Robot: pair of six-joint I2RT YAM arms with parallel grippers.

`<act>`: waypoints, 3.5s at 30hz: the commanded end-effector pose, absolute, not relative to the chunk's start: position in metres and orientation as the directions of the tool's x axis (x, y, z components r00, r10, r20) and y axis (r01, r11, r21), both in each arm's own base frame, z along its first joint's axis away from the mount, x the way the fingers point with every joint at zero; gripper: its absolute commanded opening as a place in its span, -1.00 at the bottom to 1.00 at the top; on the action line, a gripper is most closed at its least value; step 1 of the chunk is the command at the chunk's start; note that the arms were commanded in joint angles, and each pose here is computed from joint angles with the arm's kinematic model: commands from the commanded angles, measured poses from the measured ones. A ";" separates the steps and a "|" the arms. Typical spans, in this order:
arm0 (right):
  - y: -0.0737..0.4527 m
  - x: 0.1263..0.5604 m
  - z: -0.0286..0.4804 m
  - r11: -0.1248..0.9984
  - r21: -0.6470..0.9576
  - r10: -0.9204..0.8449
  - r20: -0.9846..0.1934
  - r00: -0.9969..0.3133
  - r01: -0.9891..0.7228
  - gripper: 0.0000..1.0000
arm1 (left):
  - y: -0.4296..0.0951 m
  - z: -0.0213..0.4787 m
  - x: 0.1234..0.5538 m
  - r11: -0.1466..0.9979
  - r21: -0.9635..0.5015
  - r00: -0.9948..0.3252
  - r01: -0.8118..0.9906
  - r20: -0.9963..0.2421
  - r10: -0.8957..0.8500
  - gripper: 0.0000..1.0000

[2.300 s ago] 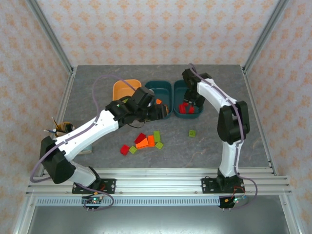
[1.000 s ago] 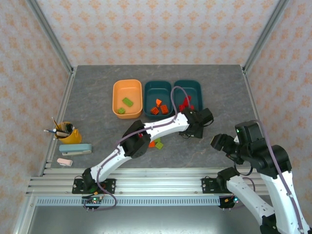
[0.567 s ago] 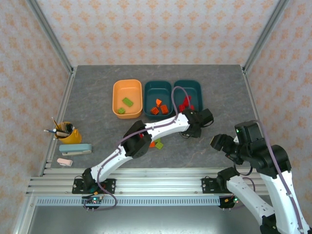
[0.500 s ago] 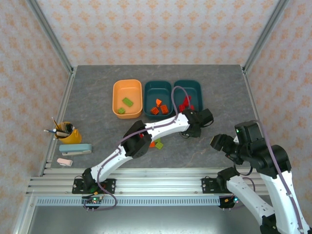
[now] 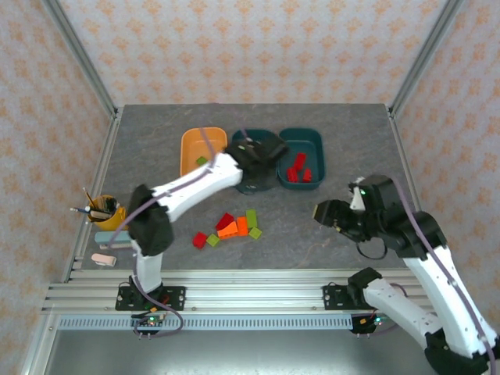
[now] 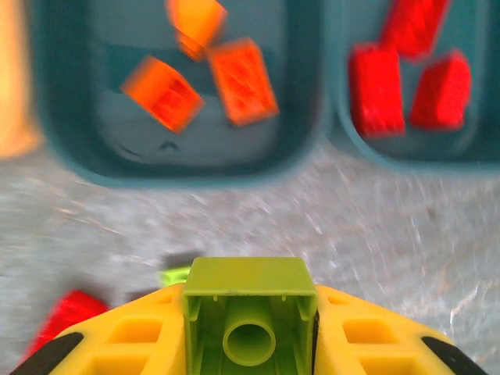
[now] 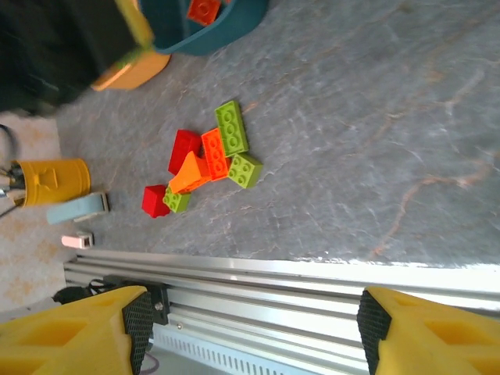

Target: Sort the legos into containers by color

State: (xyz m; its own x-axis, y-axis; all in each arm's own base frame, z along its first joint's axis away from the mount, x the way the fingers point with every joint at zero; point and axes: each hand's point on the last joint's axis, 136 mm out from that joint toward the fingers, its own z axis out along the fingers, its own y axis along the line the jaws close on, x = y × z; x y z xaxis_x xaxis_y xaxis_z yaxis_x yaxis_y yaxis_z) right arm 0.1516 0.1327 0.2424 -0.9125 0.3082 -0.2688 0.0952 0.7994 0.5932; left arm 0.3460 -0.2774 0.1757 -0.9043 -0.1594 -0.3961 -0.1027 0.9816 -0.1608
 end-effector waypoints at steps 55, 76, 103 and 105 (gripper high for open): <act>0.433 0.181 0.123 0.579 0.189 -0.735 -0.301 -0.608 -0.793 0.59 | -0.015 0.237 0.259 0.772 -0.184 -0.616 -0.608 -0.505 -0.605 0.61; 0.474 0.179 0.038 0.536 0.072 -0.828 -0.149 -0.540 -0.841 0.50 | 0.034 0.262 0.152 0.653 -0.279 -0.420 -0.704 -0.577 -0.700 0.63; 0.351 0.334 0.193 0.910 0.183 -0.259 -0.449 -0.855 -0.371 -0.30 | -0.043 0.256 0.215 0.764 -0.471 -0.604 -0.441 -0.474 -0.641 0.64; 0.311 0.359 0.199 0.948 0.189 -0.145 -0.456 -0.878 -0.255 -0.30 | -0.057 0.253 0.227 0.777 -0.480 -0.633 -0.407 -0.465 -0.619 0.64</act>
